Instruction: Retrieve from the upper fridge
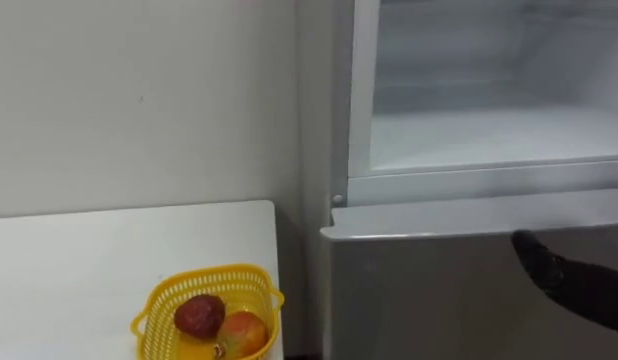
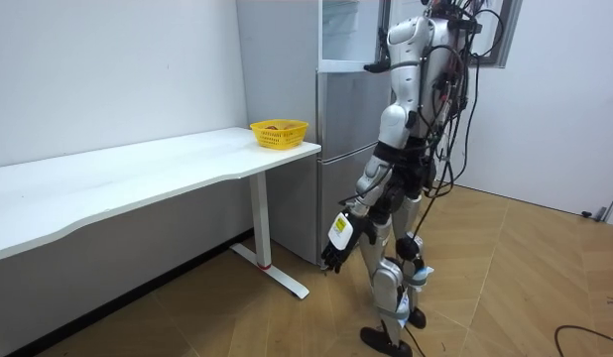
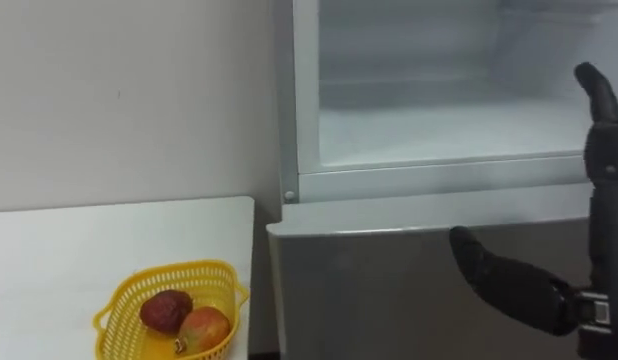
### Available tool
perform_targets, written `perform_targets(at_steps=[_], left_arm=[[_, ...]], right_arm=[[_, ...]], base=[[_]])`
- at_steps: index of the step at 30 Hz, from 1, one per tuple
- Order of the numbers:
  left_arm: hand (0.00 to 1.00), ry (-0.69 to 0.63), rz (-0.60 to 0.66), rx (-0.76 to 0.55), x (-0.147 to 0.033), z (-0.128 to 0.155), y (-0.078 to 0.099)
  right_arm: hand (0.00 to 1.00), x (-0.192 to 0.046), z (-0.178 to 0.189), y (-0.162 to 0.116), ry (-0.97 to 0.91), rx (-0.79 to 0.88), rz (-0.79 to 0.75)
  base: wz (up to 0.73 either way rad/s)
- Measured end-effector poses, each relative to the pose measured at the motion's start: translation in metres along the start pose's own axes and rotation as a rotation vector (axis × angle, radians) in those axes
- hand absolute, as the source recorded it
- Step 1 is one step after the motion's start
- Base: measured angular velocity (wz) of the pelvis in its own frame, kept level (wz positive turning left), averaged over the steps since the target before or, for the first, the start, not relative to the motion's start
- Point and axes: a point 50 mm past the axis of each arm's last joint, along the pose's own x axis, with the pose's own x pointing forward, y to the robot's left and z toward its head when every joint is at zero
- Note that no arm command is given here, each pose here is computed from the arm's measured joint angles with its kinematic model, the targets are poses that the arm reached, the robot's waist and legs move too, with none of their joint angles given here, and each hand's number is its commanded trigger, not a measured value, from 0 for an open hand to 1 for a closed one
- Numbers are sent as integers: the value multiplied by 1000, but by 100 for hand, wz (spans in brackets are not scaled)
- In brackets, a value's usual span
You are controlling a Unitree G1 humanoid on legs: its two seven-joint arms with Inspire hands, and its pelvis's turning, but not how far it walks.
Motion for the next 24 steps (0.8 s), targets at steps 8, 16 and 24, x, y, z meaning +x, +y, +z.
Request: perform_targets(at_steps=[8, 16, 24], left_arm=[[0, 3, -2, -10, 0, 0, -5], [0, 4, -7, -8, 0, 0, -5], [0, 0, -3, -10, -1, 0, -3]], right_arm=[[0, -40, -40, 3, 313, 108, -35], [0, -72, -77, 8, 696, 418, -109], [0, -98, -107, 4, 951, 618, -259]], base=[[-6], [0], [1]])
